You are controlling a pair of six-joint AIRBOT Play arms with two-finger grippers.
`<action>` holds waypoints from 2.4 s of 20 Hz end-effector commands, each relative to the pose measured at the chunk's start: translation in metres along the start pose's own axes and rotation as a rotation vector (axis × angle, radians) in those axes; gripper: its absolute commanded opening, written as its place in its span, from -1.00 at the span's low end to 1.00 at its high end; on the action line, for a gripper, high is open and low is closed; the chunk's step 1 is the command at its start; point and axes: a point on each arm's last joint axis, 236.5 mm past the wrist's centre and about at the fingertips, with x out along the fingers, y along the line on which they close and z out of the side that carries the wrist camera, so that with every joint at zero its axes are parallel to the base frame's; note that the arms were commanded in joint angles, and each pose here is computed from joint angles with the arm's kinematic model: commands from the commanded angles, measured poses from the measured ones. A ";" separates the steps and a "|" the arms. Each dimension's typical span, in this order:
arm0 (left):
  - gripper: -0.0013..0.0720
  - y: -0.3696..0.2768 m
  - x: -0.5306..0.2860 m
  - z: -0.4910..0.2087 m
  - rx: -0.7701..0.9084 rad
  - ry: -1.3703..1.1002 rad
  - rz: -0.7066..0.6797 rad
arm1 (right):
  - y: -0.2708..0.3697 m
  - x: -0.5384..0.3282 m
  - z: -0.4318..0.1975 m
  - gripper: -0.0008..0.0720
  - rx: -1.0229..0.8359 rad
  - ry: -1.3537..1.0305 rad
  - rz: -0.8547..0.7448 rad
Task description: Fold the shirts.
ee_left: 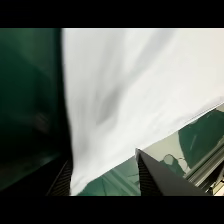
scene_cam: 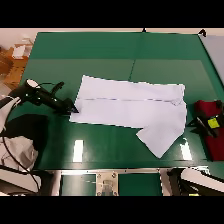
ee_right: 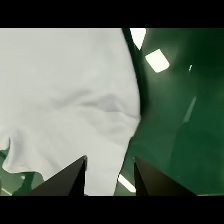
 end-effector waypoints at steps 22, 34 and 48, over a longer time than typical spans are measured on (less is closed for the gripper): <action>0.37 -0.017 0.040 -0.032 -0.397 -0.469 -0.031 | 0.029 0.105 -0.032 -0.03 0.060 -0.145 0.303; -0.91 -0.041 0.046 -0.004 -0.393 -0.630 -0.035 | 0.033 0.091 -0.019 -0.02 0.032 -0.176 0.300; -0.91 -0.070 0.019 -0.017 -0.233 -0.593 -0.050 | 0.031 0.067 -0.033 -0.93 -0.001 -0.105 0.245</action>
